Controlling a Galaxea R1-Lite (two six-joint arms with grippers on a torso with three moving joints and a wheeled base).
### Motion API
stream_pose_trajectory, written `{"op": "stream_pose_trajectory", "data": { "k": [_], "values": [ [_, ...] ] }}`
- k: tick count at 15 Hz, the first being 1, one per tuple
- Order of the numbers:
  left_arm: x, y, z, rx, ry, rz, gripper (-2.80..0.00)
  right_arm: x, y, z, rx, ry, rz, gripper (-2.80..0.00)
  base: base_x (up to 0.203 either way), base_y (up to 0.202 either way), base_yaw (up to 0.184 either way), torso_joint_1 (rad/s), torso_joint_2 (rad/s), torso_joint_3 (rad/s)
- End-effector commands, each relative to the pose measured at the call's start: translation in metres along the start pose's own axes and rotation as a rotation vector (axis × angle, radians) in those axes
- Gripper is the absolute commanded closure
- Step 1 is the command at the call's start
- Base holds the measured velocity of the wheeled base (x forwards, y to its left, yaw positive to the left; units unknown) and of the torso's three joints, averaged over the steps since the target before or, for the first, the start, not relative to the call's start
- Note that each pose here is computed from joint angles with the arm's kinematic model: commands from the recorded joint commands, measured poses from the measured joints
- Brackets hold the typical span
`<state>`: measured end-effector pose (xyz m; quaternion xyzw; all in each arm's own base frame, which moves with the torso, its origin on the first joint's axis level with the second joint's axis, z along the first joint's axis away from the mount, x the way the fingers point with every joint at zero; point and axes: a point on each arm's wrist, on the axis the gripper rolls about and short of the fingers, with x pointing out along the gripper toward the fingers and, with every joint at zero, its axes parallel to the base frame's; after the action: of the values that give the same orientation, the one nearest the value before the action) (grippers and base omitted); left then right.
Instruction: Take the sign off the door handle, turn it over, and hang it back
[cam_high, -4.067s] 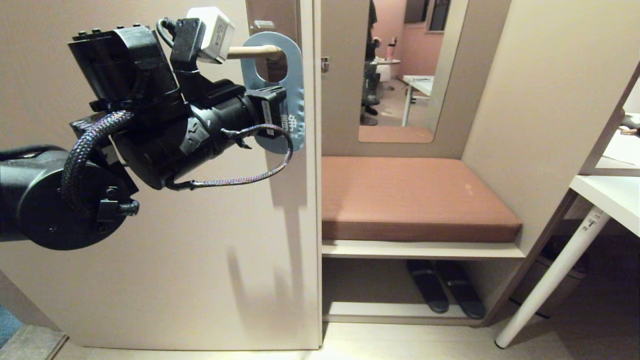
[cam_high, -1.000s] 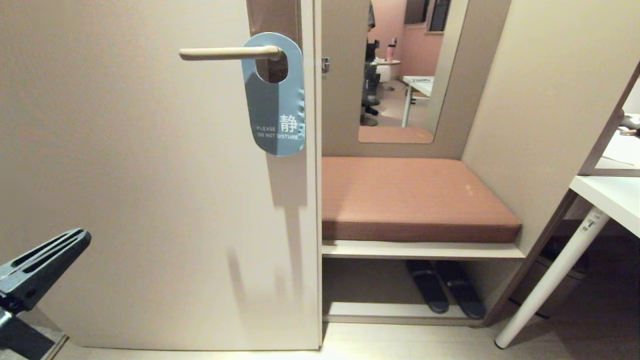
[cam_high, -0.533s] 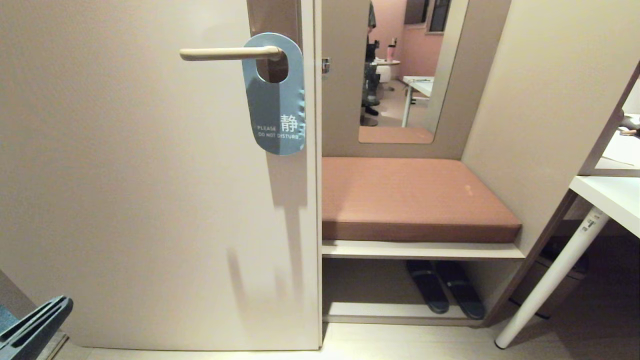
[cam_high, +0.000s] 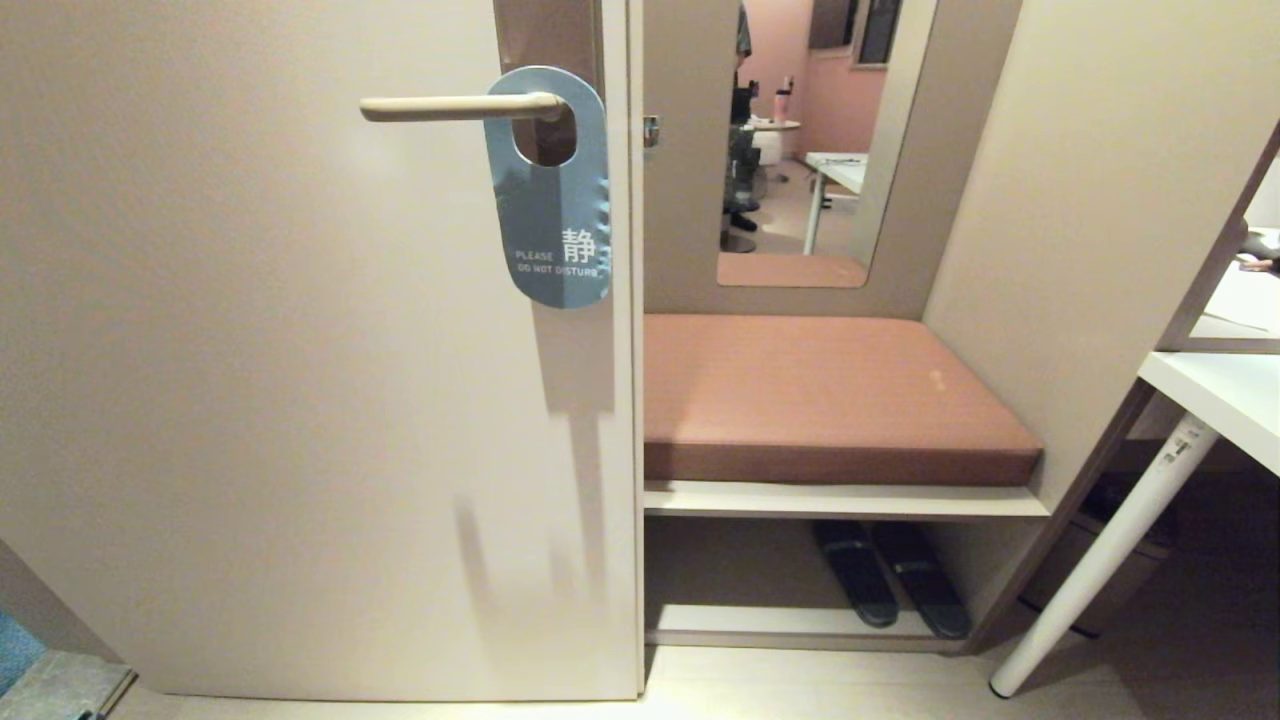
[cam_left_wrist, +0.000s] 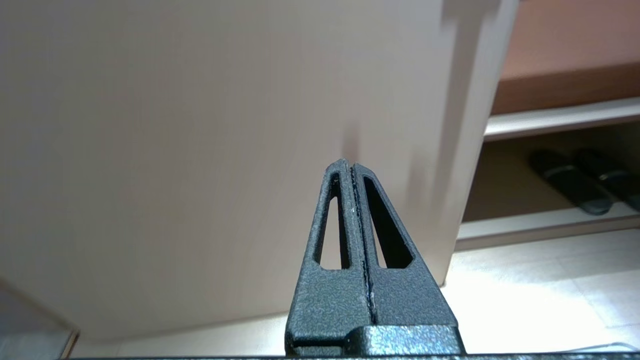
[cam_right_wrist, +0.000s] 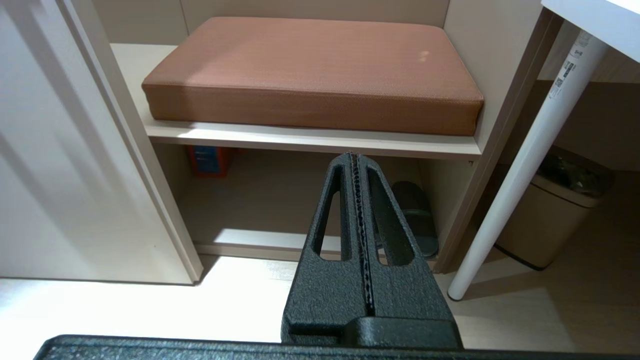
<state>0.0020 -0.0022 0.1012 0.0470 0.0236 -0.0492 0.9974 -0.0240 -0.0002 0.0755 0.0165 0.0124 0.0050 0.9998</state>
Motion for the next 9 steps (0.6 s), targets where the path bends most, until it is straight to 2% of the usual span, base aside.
{"op": "stream_pose_trajectory", "data": {
  "k": [1,6,9],
  "values": [
    [-0.010,-0.002,-0.006,0.002,-0.047,0.015,0.00,0.000,0.000,0.000,0.001,0.000,0.001,0.00,0.000,0.000,0.000,0.000,0.00,0.000],
    [-0.022,-0.003,-0.016,-0.015,-0.125,0.044,0.00,0.000,0.000,0.000,0.001,0.001,0.000,0.00,0.000,0.000,0.000,0.000,0.00,0.000],
    [-0.024,-0.003,-0.022,-0.052,-0.088,0.076,0.00,0.000,0.000,0.000,0.001,0.000,0.001,0.00,0.000,0.000,0.000,0.000,0.00,0.000]
  ]
}}
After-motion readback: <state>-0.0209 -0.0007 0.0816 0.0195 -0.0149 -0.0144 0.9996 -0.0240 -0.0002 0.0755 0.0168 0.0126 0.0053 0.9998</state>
